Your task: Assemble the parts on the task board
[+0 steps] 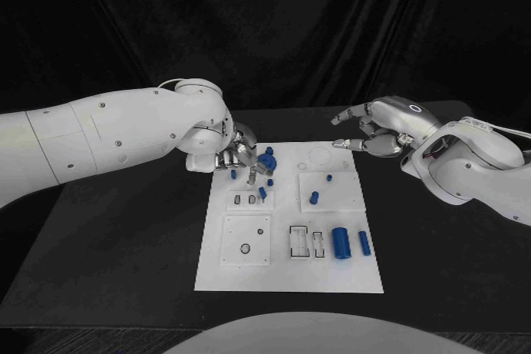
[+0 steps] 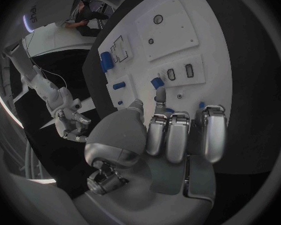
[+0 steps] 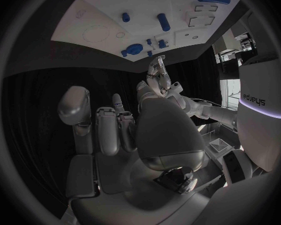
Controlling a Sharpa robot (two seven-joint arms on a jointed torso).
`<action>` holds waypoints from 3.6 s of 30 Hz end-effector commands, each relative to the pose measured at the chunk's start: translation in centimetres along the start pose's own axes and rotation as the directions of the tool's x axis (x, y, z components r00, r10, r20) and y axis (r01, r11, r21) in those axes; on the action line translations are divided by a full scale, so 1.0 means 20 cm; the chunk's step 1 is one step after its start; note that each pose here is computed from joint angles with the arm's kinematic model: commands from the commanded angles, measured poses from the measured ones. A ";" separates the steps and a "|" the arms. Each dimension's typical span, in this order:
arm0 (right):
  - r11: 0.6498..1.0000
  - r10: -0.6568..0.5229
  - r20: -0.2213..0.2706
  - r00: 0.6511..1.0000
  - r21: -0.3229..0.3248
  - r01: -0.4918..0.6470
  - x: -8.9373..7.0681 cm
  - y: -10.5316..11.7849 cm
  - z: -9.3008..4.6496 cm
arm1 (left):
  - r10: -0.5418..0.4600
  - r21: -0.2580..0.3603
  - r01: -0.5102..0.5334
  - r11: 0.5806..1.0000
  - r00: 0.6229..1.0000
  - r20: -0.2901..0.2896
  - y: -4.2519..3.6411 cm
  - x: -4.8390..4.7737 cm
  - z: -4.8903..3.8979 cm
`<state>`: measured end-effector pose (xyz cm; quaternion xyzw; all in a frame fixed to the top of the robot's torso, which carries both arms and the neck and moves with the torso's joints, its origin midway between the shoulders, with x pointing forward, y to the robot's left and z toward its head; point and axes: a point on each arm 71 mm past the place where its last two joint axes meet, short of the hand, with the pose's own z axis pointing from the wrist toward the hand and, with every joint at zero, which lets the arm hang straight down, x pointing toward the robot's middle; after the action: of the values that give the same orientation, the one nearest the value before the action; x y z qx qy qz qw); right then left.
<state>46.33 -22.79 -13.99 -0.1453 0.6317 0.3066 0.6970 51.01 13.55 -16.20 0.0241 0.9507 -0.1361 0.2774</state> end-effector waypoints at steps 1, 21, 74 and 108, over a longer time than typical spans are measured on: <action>1.000 0.001 -0.008 1.000 0.014 -0.001 0.01 -0.01 0.00 | -0.002 -0.002 0.002 1.000 1.000 -0.013 0.008 0.019 0.017; 1.000 0.004 -0.016 1.000 0.015 -0.004 0.02 -0.01 0.01 | -0.016 0.018 0.017 1.000 0.999 -0.050 0.014 0.085 0.100; 0.996 0.056 -0.064 0.996 0.072 -0.051 0.07 -0.04 0.01 | -0.016 0.030 0.019 0.999 0.996 -0.093 0.021 0.140 0.161; 0.994 0.061 -0.103 0.993 0.100 -0.051 0.09 -0.06 -0.01 | -0.045 0.014 0.046 0.999 0.996 -0.078 0.112 0.162 0.117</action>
<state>46.94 -23.23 -15.81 -0.1153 0.6780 0.2945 0.6636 49.86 15.10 -20.36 0.0115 0.9610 -0.1439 0.2359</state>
